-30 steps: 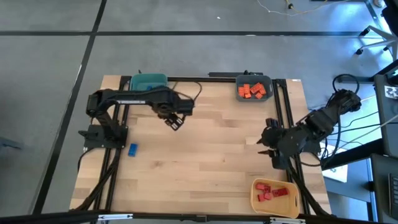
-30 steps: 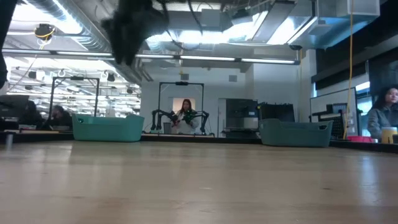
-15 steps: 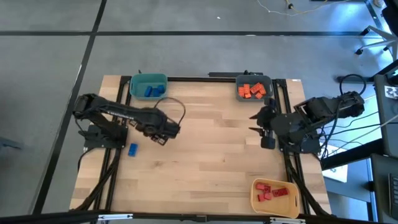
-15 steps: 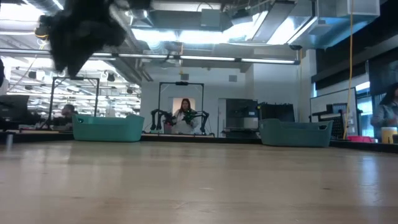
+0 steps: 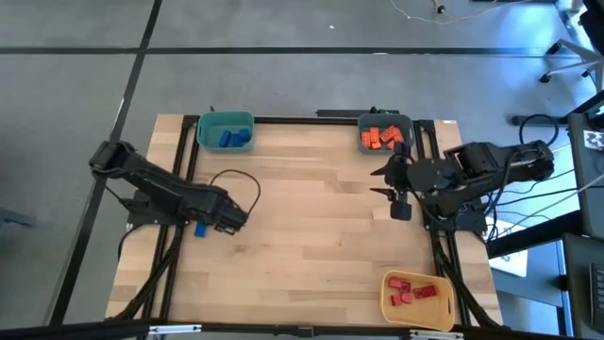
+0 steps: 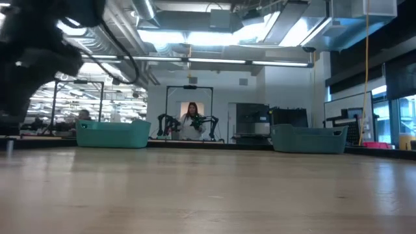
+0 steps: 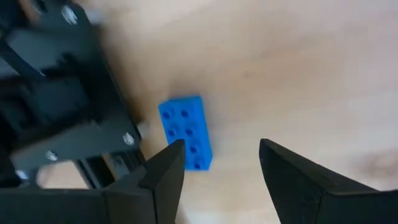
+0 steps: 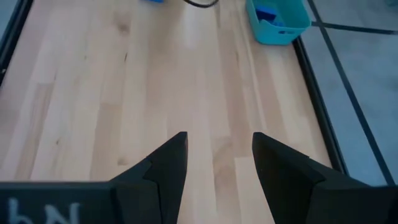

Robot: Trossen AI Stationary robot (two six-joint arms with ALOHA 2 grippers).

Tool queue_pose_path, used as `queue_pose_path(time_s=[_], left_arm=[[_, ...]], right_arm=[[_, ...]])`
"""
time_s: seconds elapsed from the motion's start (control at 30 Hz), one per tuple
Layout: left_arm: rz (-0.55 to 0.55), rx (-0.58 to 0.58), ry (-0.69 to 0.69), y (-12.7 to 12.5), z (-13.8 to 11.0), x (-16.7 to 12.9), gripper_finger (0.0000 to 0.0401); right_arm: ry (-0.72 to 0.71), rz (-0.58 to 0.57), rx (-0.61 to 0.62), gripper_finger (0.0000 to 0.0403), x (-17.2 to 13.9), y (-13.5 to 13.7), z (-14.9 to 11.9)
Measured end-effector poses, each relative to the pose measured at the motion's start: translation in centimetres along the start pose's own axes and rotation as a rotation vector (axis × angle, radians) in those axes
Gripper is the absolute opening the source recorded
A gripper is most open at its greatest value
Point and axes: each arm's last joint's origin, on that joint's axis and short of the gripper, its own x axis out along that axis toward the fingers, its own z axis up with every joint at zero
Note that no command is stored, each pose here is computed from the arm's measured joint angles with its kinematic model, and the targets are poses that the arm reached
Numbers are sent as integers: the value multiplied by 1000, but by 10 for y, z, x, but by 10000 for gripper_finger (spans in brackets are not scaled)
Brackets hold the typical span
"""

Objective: Sort & place blocks by color
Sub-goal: Put the blue game piece into the blue bin

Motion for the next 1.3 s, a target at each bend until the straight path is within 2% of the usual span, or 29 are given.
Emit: queue_pose_path(time_s=[0.07,0.27,0.57,0.87,1.13,1.3], left_arm=[[-29,-18,-1,3,-4,5,199],[39,-62,-19,13,-16,23,199],[9,-90,-2,15,-28,42,199],[1,-129,-14,20,-36,59,199],[-51,-126,-44,13,-38,46,199],[-32,-173,-39,14,-39,42,199]], right_arm=[[-6,-7,10,182,1,-2,1],[-2,-29,31,182,3,-7,1],[5,-54,56,182,5,-14,2],[1,-2,41,182,6,-16,3],[-14,9,26,182,6,-15,4],[-14,9,26,182,6,-15,4]])
